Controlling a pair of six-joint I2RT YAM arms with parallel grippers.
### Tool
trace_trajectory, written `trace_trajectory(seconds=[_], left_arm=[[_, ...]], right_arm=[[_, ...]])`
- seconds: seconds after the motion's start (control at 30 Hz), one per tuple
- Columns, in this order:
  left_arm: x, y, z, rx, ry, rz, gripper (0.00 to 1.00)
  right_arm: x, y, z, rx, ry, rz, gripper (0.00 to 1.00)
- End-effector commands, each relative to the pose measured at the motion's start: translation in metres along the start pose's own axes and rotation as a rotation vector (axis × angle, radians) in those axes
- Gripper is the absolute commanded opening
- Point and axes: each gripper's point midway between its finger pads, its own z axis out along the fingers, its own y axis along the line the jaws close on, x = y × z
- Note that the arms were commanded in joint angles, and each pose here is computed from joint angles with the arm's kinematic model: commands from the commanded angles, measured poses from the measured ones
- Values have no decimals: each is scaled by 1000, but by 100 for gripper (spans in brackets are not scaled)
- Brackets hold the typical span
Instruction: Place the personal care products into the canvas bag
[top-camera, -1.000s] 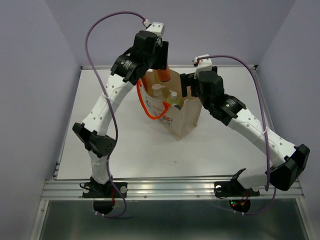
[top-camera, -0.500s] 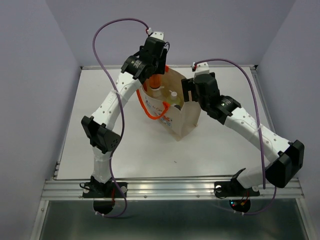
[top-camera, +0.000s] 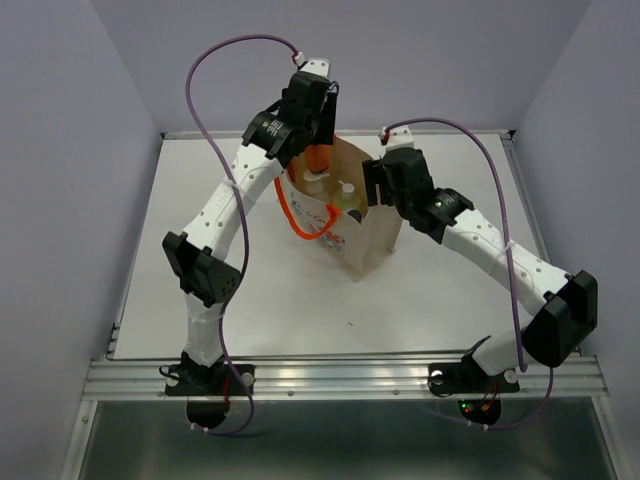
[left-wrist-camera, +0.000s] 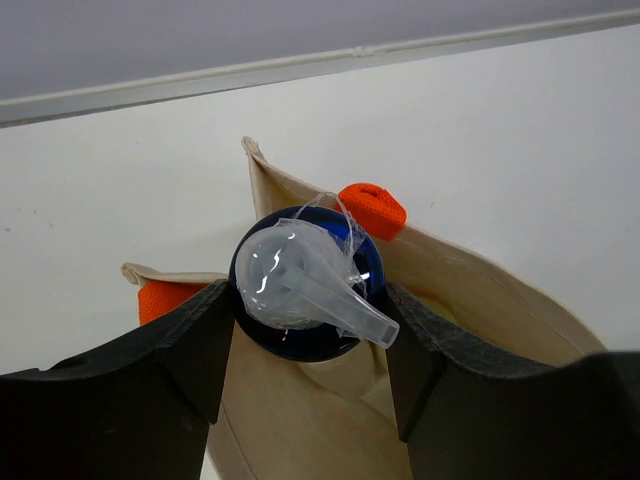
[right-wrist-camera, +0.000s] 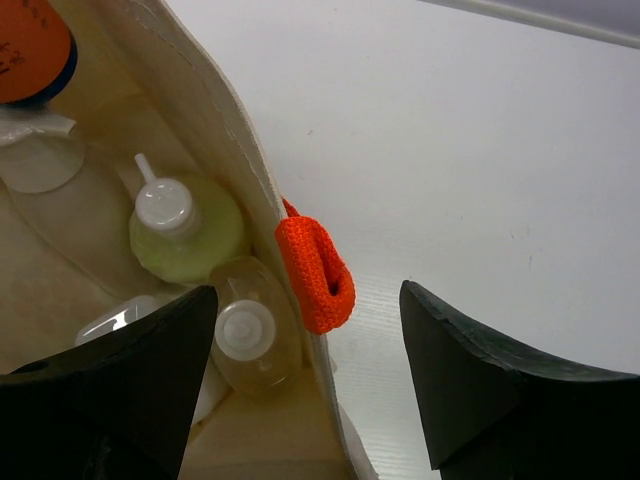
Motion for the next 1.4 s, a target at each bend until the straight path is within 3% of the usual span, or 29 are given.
trace_trajectory(seconds=[0.0,0.03,0.07,0.53,0.63,0.73,0.97,1.37], left_arm=[[-80,9,-40,-3,-274,-126,0],[-85,13,-42,-24,-296,-137,0],[-88,14,-42,-31,-308,-146,0],[-107,36,-49,-151,-387,-133,0],[-101,46,-42,-218,-380,-101,0],[-89,57,-28,-314,-348,-63,0],[-66,53,2,-314,-281,-27,0],[-35,62,44,-355,-207,-41,0]], right_arm=[[-2,-5,-4,4,3,8,77],[-3,-10,-3,19,3,15,69],[-2,-11,-3,24,5,14,67],[-6,-30,3,102,-1,37,69],[-5,-32,5,100,4,38,63],[-3,-33,8,97,13,36,43],[1,-38,12,96,29,24,28],[4,-39,11,84,37,25,25]])
